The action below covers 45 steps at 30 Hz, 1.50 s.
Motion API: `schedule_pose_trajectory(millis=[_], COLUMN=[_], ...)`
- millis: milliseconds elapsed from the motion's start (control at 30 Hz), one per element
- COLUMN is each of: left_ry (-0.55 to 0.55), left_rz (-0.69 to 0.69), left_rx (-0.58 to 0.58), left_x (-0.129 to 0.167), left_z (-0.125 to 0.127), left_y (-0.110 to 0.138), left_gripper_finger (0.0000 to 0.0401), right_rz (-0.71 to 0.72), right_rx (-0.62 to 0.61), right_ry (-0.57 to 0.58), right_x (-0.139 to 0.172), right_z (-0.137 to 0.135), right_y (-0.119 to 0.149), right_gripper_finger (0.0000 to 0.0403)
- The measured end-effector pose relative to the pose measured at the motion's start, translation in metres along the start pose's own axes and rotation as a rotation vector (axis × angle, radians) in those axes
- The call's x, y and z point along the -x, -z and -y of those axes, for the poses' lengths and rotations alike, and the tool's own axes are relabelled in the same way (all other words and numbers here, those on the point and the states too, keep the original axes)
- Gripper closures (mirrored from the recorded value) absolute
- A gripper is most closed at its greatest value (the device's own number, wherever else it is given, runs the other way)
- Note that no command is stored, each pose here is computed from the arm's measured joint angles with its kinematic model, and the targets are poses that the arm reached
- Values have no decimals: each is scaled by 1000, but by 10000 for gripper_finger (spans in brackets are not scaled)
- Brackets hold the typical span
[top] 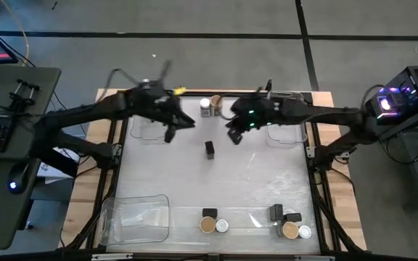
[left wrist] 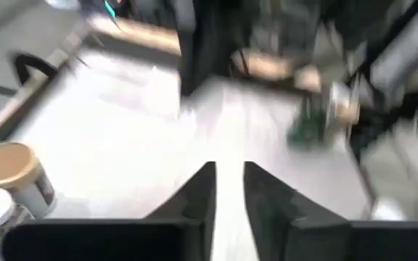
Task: Sort spices by type
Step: Put the black seasoning can into the top left transparent bin
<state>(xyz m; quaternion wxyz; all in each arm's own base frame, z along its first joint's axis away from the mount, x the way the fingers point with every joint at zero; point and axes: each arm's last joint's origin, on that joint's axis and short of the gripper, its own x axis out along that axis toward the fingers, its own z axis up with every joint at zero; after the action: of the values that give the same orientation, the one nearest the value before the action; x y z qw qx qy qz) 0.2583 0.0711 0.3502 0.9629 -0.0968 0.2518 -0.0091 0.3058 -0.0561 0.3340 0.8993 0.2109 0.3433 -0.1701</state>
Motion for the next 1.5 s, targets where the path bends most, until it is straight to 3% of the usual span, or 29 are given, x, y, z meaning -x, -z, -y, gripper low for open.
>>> schedule_pose_trajectory(millis=[133, 267, 433, 600, 867, 1100, 1500], left_ry=[12, -57, -53, 39, 156, 178, 168], left_rz=[-246, -424, -594, -694, -739, -766, -819], left_rx=[-272, -536, -702, -777, -843, -945, -972], left_x=[-40, -84, -137, -167, -183, -191, -213], left_z=[-8, -11, -9, -2, -2, -7, -15], left_y=[-2, -1, 12, 26, 41, 47, 65], left_gripper_finger=[262, 200, 166, 164, 164, 164, 165], right_rz=[36, 54, 36, -3, -17, -17, -16], right_rx=[-12, -19, -9, 13, 22, 22, 21], right_ry=[44, 80, 122, 138, 143, 143, 142], right_x=[35, 57, 65, 63, 63, 63, 63], right_z=[6, 9, 12, 14, 14, 14, 14], right_y=[3, 7, 11, 14, 16, 16, 15], right_gripper_finger=[403, 403, 403, 403, 403, 403, 403])
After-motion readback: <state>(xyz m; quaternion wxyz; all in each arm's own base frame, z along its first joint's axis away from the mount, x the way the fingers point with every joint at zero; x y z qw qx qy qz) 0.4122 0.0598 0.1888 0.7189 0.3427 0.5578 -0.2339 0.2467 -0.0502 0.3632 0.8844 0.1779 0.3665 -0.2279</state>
